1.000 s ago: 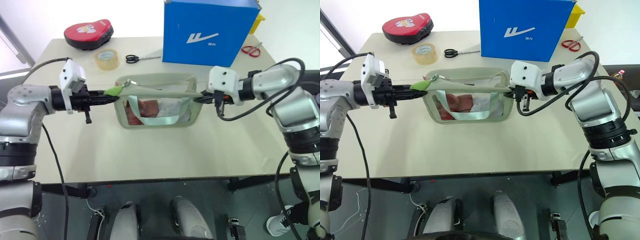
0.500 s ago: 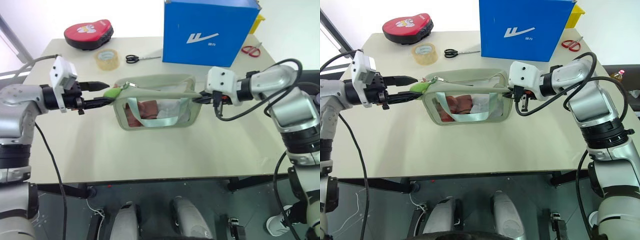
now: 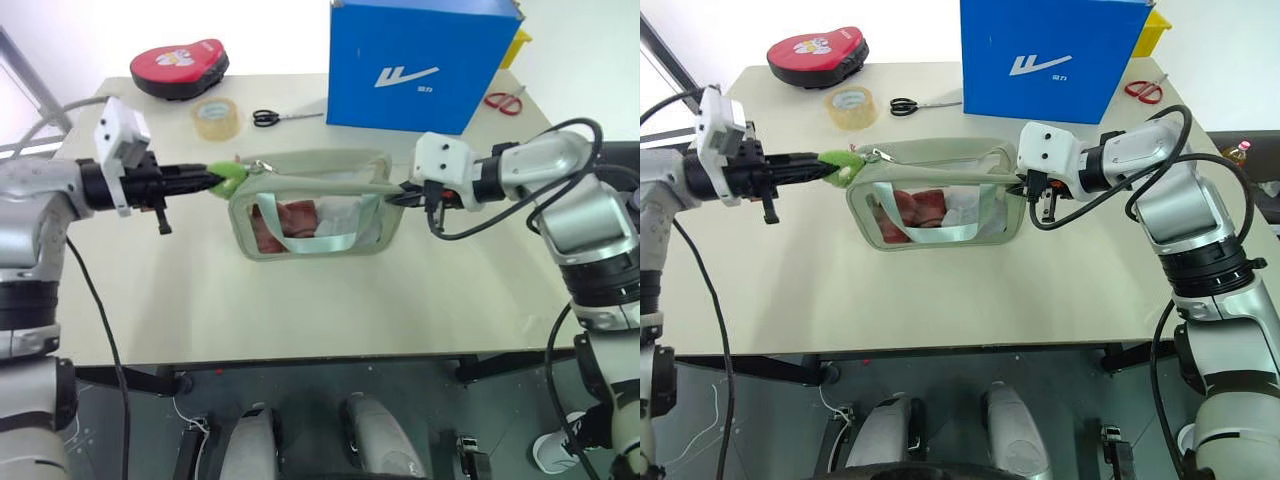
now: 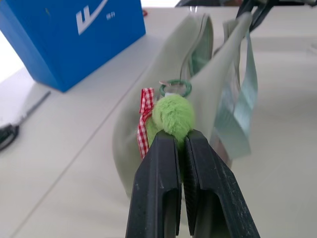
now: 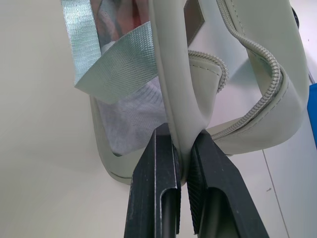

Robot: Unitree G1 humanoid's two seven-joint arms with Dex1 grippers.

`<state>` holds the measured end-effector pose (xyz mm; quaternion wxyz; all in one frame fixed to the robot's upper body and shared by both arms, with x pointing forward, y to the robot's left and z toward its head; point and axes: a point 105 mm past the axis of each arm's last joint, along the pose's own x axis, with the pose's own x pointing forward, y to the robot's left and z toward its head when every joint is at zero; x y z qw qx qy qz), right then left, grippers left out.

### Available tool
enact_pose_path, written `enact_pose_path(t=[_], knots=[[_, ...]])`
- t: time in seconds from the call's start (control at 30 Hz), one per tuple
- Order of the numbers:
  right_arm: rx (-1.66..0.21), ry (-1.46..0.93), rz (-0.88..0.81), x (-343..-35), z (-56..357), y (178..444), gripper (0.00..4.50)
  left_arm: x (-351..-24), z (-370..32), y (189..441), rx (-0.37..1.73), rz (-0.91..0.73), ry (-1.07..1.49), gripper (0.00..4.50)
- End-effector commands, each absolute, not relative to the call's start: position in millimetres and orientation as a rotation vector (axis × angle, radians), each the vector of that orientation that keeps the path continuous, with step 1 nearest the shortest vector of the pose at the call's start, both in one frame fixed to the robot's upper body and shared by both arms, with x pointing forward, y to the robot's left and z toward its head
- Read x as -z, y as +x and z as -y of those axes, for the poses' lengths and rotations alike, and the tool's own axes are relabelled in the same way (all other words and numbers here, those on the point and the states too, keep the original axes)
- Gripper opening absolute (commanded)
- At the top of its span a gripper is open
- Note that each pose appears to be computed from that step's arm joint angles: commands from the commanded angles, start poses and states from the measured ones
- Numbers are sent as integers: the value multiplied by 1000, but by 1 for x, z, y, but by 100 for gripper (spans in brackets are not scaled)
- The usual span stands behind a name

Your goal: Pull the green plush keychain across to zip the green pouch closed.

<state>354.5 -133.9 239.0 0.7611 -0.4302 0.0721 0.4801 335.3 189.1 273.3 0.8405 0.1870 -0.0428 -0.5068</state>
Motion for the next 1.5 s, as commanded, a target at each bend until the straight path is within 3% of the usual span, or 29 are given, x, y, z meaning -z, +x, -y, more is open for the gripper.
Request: enact_pose_path(t=[0.03,0.37,0.5,0.7,1.0,1.27,1.37,1.5], knots=[[-1042,-944,-122,-246,129,353,0,-300,-160,327,1161,192,387,8],[-1055,-945,-113,-244,123,354,0,-290,-110,333,1303,181,400,8],[-1051,-940,-115,-244,124,353,0,-285,-114,340,1274,126,390,138],[-1053,-935,-119,-242,124,352,0,-283,-125,339,1239,129,471,448],[-1063,-928,-124,-241,123,351,0,-297,-180,321,1112,102,506,448],[-1075,-929,-129,-239,122,350,0,-258,-197,314,1083,-27,446,448],[-1076,-931,-128,-239,122,350,0,-251,-191,321,1078,-34,394,369],[-1079,-932,-125,-241,121,349,0,-242,-188,328,1059,-52,402,159]])
